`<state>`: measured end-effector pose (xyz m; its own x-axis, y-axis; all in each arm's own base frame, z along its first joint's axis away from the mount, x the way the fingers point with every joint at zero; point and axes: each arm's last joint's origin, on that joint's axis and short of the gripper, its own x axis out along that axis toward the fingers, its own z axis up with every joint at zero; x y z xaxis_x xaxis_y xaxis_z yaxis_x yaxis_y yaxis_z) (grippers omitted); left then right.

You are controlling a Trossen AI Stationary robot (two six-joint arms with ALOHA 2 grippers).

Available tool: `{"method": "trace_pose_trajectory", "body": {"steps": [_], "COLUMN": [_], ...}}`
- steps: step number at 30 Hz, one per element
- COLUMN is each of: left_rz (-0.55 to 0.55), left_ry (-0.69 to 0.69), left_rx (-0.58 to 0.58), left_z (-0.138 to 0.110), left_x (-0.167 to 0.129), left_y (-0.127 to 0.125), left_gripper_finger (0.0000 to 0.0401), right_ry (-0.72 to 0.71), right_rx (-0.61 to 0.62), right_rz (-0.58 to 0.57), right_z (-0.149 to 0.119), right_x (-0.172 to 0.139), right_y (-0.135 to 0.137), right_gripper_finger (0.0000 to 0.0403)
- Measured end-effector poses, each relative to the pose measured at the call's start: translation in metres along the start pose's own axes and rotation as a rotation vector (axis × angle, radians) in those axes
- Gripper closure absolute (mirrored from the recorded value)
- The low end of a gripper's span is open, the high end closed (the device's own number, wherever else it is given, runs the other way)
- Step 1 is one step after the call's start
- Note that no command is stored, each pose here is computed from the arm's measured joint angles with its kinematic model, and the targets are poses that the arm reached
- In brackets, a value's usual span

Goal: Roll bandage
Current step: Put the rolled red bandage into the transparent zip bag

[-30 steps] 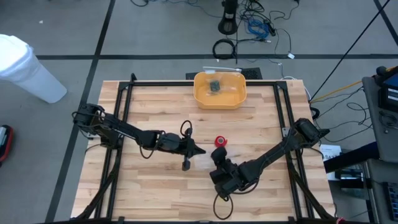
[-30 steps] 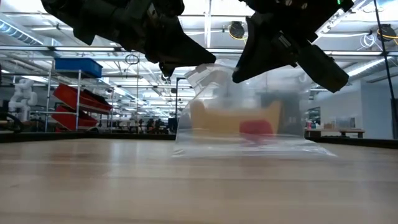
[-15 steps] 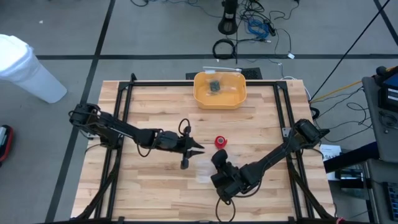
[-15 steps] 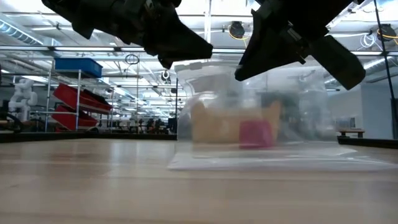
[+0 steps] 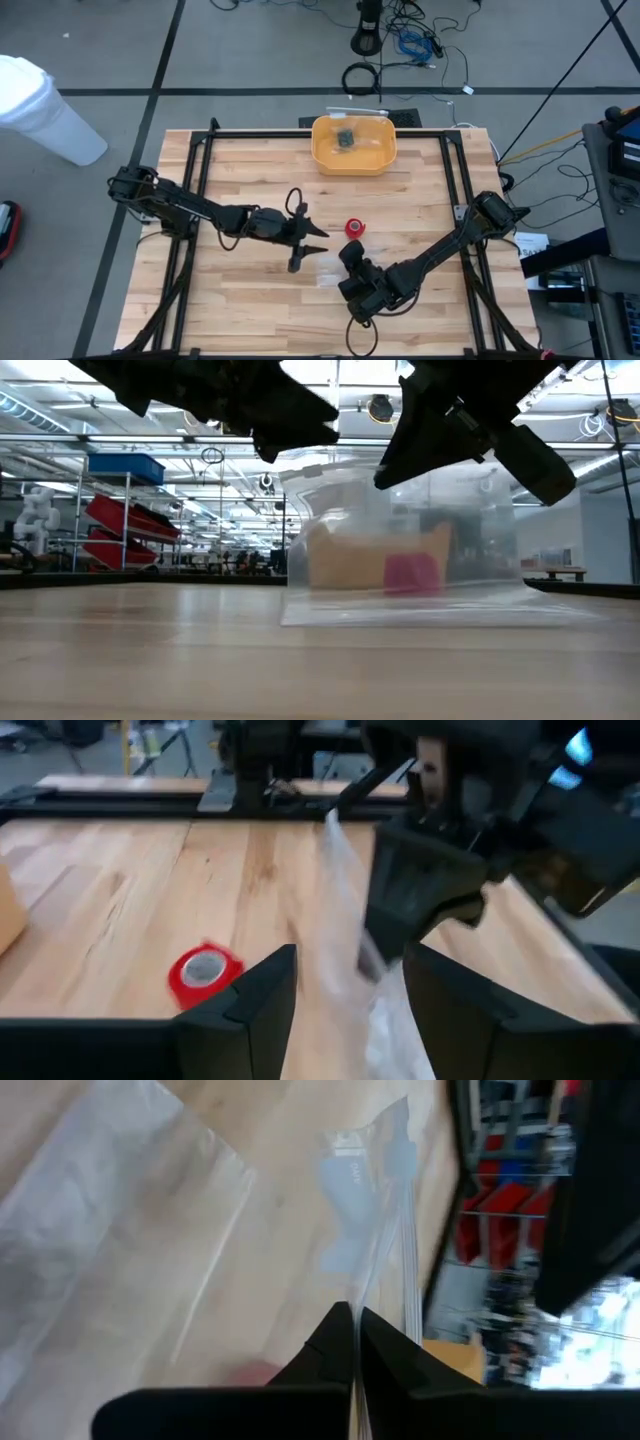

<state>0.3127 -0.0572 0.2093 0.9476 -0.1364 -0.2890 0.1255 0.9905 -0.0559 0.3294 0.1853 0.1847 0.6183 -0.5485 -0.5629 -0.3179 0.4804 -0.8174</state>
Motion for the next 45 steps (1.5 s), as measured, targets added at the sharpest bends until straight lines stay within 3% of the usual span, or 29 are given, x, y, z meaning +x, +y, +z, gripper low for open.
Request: {"method": "trace_pose_trajectory", "body": {"steps": [6,15,29,37,43,45], "left_rz": [-0.048,-0.004,0.026,0.073,-0.038,-0.037], "left_ry": [-0.011,-0.068,-0.007,0.063,0.080,0.081], "left_rx": [-0.001,-0.004,-0.010,-0.035,0.040,0.043], "left_z": [0.001,0.000,-0.013,-0.019,-0.020,-0.020], "left_x": [0.001,0.008,0.015,0.015,0.015,0.015], "left_y": [-0.002,0.000,0.003,0.016,0.014,0.014], "left_gripper_finger": [0.0211,0.0211,0.0226,0.0275,0.0380,0.0392], "right_ry": [0.026,0.000,0.006,0.009,0.001,0.001], "right_rx": [-0.063,-0.033,-0.031,-0.090,-0.106,-0.109], "right_rz": [-0.096,-0.058,-0.115,-0.144,-0.146,-0.146], "right_z": [0.000,0.002,0.004,0.006,0.007,0.007], "right_x": [0.000,0.012,0.020,0.021,0.020,0.019], "right_y": [-0.003,-0.012,-0.022,-0.023,-0.023,-0.023], "right_gripper_finger": [0.0403,0.0403,0.0403,0.0402,0.0402,0.0402]}}
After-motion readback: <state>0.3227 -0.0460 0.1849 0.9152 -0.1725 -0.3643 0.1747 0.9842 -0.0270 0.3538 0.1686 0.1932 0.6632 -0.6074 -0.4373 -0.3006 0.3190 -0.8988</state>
